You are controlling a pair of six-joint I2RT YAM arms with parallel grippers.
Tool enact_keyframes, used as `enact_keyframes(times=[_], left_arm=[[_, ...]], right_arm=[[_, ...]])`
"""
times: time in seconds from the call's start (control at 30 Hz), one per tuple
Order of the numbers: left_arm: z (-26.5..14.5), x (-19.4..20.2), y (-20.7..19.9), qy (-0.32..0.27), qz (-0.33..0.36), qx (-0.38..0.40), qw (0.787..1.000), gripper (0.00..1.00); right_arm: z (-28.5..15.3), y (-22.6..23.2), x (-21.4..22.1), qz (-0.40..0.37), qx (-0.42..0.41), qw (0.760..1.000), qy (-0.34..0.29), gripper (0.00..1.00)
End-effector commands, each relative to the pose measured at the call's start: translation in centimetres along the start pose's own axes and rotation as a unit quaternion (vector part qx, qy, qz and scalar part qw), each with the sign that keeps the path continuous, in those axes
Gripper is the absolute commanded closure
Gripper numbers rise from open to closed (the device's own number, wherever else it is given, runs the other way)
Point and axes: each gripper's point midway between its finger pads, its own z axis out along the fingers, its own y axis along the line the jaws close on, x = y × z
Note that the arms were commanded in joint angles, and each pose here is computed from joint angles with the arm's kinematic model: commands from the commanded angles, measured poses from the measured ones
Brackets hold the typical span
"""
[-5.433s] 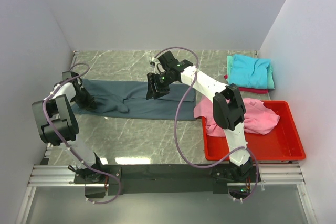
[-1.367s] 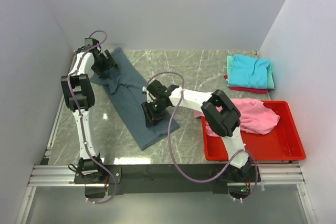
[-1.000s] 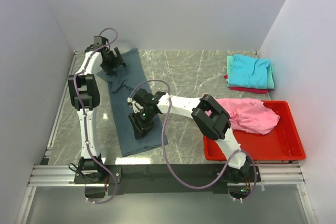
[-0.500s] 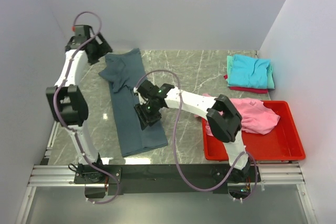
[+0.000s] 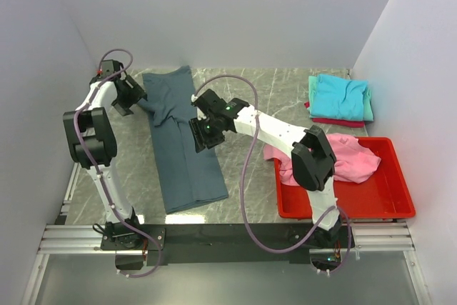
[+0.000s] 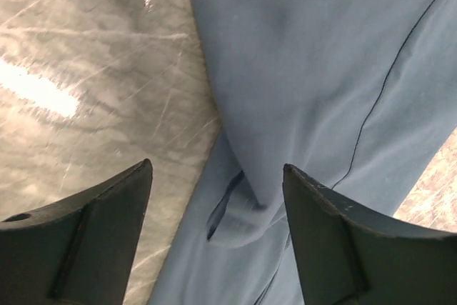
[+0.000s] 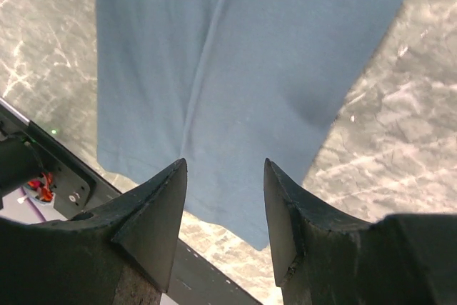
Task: Fold and stack the t-shirts
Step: Fold the tshirt
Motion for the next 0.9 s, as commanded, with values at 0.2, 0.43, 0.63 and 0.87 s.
enact_keyframes(times=[0.2, 0.43, 0.63, 0.87], left_arm=[[1.8, -2.5, -1.2, -0.029, 0.005, 0.004, 1.0, 0.3], [3.1, -2.9, -0.4, -0.037, 0.02, -0.012, 0.999, 0.37], [4.2, -3.0, -0.4, -0.034, 0.024, -0.013, 0.999, 0.4], [5.9, -2.8, -0.5, -0.033, 0.031, -0.02, 0.999, 0.41]], right_arm=[[-2.7, 0.4, -0.1, 0.004, 0.0, 0.999, -0.034, 0.46], [-3.2, 0.4, -0.4, 0.002, 0.001, 0.999, -0.038, 0.46], [-3.1, 0.4, -0.3, 0.0, 0.002, 0.999, -0.033, 0.46], [-2.7, 0.4, 0.2, 0.002, -0.001, 1.0, -0.024, 0.46]])
